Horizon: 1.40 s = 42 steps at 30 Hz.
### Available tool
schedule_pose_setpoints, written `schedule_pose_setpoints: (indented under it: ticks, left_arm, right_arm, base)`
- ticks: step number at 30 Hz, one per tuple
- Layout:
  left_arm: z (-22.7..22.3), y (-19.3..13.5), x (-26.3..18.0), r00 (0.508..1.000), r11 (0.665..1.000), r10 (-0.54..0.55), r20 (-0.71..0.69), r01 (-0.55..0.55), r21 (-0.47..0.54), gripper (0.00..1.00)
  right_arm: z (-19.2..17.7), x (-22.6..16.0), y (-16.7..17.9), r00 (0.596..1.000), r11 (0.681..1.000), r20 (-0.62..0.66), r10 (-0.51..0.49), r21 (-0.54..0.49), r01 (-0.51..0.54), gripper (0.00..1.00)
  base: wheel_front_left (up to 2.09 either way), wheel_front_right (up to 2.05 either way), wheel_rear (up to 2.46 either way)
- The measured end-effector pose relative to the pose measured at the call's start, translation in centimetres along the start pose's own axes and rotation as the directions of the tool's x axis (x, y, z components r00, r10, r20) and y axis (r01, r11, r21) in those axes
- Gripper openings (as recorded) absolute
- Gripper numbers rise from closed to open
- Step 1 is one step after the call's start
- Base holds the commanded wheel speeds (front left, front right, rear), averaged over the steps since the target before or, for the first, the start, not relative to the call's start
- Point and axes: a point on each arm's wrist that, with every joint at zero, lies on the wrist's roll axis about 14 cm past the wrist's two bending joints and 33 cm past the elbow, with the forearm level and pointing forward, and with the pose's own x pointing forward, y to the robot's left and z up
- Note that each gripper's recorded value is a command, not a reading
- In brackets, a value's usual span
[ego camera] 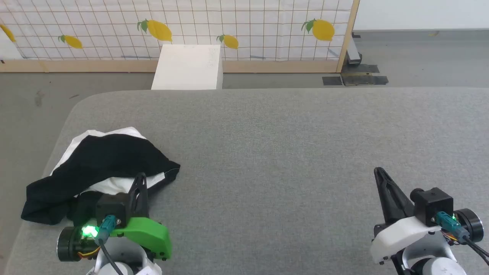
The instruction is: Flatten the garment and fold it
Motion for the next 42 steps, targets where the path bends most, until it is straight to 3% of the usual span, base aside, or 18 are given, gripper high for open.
schedule_pose_setpoints:
  ticks: [26,27,42]
  left_arm:
    - [0.00,0.00,0.00,1.000,1.000,0.000,0.000,0.000,0.000,0.00]
    - [0.00,0.00,0.00,1.000,1.000,0.000,0.000,0.000,0.000,1.00]
    - [-0.43,-0.24,-0.20,1.000,1.000,-0.004,-0.005,0.004,-0.015,1.00]
  right_arm:
    - [0.00,0.00,0.00,1.000,1.000,0.000,0.000,0.000,0.000,0.00]
    - [0.00,0.00,0.00,1.000,1.000,0.000,0.000,0.000,0.000,1.00]
    - [0.08,0.21,0.26,1.000,1.000,0.009,0.009,0.003,-0.009,1.00]
  base:
    - [0.00,0.00,0.00]
    - [0.00,0.00,0.00]
    - [0.00,0.00,0.00]
